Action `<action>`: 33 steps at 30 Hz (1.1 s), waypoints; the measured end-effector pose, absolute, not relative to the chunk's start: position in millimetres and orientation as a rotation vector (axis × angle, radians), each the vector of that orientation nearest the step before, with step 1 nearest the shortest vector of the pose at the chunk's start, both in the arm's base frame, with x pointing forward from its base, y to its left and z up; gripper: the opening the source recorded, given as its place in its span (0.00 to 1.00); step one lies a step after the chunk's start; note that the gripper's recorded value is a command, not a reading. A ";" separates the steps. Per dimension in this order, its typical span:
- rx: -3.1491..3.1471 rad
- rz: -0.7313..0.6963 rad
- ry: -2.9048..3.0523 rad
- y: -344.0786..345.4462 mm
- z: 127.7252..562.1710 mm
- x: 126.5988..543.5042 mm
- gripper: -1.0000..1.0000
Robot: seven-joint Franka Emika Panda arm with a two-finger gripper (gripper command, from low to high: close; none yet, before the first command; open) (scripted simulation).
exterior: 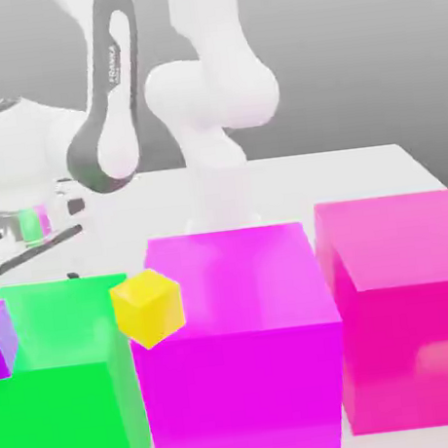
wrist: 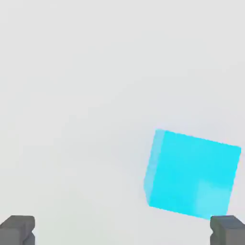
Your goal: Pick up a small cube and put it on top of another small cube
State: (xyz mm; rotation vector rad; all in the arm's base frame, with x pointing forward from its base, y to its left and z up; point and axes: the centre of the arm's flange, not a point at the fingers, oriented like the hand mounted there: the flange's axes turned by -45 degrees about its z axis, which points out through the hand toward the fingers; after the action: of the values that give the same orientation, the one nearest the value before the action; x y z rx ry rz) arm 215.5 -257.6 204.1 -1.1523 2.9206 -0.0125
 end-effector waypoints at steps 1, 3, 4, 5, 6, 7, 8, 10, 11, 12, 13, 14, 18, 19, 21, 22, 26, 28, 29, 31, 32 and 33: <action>-1.097 -0.007 2.943 -254.9 199.1 207.9 0.50; -1.060 -0.002 2.958 -252.9 186.1 203.8 0.50; -1.051 -0.002 2.962 -253.2 178.9 202.9 0.50; -1.051 -0.002 2.963 -252.9 171.5 203.2 0.50; -1.048 -0.003 2.964 -253.2 164.0 202.7 0.50; -1.045 -0.003 2.966 -253.3 156.2 202.1 0.50; -1.045 -0.003 2.966 -253.0 148.4 201.6 0.50; -1.045 -0.002 2.965 -251.8 134.9 200.5 0.00; -1.045 -0.002 2.965 -251.8 134.9 200.5 0.00; -1.045 -0.003 2.965 -251.9 134.9 200.5 0.00; -1.045 -0.004 2.965 -252.0 135.0 200.6 0.00; -1.045 -0.005 2.964 -252.0 135.1 200.6 0.00; -1.044 -0.005 2.964 -252.4 140.1 201.1 0.00; -1.044 -0.005 2.965 -253.0 146.7 201.5 0.00; -1.044 -0.005 2.965 -253.6 161.4 202.1 0.00; -1.041 -0.005 2.965 -253.8 168.9 201.7 0.00; -1.095 0.006 2.946 -249.8 196.7 205.3 0.00; -1.217 0.028 2.906 -256.6 206.3 219.7 0.00; -1.283 0.034 2.879 -261.8 212.0 229.5 0.00; -1.418 0.042 2.819 -272.1 224.5 250.8 0.00; -1.487 0.046 2.786 -276.7 231.2 261.9 0.00; -1.554 0.049 2.751 -281.2 238.3 273.1 0.00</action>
State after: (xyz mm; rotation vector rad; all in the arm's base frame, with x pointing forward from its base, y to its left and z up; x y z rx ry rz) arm 273.1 -281.2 238.3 -1.5543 2.7512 0.0494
